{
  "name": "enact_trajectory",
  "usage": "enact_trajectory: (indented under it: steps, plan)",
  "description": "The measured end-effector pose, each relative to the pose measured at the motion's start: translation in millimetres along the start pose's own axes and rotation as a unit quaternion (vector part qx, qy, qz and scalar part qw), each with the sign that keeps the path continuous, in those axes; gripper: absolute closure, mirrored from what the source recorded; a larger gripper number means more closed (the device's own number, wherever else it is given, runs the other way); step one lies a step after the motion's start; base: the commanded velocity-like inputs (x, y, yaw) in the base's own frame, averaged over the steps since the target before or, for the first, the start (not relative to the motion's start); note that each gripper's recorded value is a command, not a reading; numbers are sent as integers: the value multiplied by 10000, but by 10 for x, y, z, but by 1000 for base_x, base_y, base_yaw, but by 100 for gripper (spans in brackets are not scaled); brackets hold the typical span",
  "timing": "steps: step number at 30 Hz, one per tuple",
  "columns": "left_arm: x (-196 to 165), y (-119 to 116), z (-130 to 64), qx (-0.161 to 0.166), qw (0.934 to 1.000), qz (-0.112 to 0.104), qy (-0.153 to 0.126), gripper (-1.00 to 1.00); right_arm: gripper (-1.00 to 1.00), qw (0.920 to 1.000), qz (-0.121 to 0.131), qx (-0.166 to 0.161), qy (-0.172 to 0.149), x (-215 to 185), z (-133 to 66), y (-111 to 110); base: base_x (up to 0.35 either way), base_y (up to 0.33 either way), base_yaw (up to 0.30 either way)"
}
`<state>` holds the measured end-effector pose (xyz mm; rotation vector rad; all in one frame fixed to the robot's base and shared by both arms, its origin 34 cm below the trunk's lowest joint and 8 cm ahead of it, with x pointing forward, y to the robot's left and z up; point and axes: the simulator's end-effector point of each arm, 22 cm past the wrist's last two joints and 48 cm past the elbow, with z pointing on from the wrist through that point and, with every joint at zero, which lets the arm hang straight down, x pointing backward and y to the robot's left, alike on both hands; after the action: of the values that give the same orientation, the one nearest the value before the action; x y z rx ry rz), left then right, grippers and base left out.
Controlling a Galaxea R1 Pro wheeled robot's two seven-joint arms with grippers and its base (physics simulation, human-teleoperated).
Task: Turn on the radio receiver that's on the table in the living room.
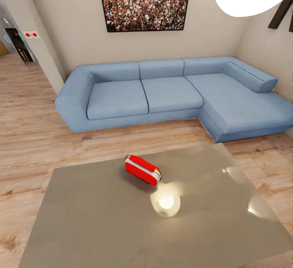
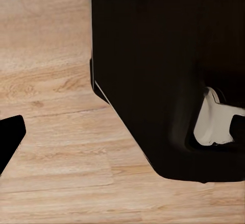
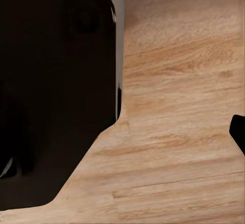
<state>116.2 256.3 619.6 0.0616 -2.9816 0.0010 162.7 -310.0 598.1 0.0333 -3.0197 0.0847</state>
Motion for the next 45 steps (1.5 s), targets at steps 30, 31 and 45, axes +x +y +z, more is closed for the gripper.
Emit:
enact_trajectory:
  steps: [30,31,45]
  plan:
    - [-20,40,-2,-152,9998,-97,43,-100,-100,9996,-208,31,-197,-211,38,62,0,0,-19]
    - [-15,49,-1,-177,9998,-99,49,-100,-100,9996,-211,33,-196,-205,40,61,0,0,0]
    - [-39,317,-17,-730,9973,-68,10,-100,-100,9997,-231,37,-108,-117,67,59,0,0,0]
